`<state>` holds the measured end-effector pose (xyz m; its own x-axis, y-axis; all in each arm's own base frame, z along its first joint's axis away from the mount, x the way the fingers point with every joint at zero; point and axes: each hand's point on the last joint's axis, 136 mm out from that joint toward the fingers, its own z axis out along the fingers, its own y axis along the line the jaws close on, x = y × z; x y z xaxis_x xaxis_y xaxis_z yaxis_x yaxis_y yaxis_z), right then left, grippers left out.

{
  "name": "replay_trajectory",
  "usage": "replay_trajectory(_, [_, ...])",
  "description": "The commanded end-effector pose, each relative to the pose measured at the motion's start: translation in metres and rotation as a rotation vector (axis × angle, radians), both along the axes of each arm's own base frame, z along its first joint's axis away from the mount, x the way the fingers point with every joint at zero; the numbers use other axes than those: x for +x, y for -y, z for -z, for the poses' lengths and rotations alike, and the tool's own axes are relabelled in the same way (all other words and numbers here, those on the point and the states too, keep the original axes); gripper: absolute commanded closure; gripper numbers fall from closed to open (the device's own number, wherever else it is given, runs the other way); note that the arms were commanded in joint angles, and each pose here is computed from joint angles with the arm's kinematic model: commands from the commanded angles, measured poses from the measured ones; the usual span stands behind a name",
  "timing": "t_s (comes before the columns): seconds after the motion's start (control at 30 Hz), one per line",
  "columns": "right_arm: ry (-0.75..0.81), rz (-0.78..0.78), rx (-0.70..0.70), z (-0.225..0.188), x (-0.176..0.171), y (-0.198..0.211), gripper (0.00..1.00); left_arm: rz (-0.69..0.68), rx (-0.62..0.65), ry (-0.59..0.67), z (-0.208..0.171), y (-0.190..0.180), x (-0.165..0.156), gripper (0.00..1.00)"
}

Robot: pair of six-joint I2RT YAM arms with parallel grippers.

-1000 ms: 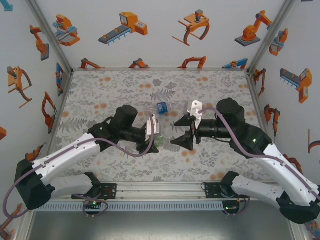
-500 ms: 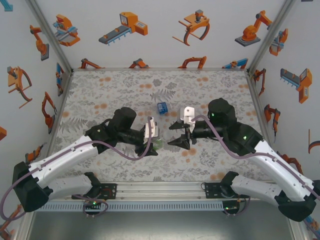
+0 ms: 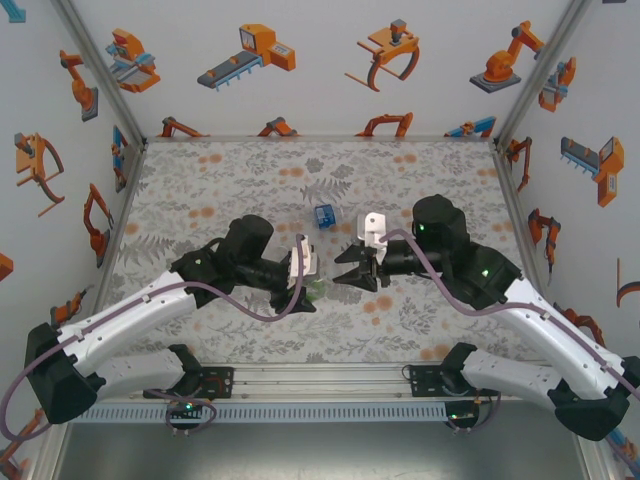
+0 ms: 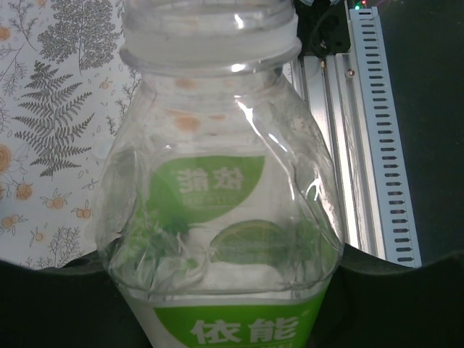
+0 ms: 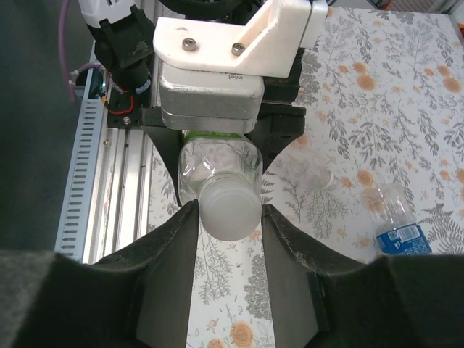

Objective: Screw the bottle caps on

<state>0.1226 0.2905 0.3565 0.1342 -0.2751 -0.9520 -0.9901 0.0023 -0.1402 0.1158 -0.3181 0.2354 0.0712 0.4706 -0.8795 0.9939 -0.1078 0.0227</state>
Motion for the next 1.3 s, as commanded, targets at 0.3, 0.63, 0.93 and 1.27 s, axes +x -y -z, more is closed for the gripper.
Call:
replay_trajectory(0.3, [0.01,-0.046,-0.01,-0.001,-0.007,0.0,0.58,0.044,-0.032,0.022,-0.014,0.002,-0.009,1.0])
replay_trajectory(0.63, [-0.013,-0.074,-0.018,-0.001,-0.011,-0.002,0.71,0.041,-0.024,0.024,-0.012,0.004,-0.009,1.0])
replay_trajectory(0.93, [-0.421,0.244,-0.009,0.02,0.027,-0.005,0.92,-0.024,0.0,0.057,-0.006,0.005,0.005,1.0])
replay_trajectory(1.27, [-1.241,0.825,0.045,0.081,0.064,0.014,1.0,-0.144,0.028,0.119,0.007,0.01,0.033,1.0])
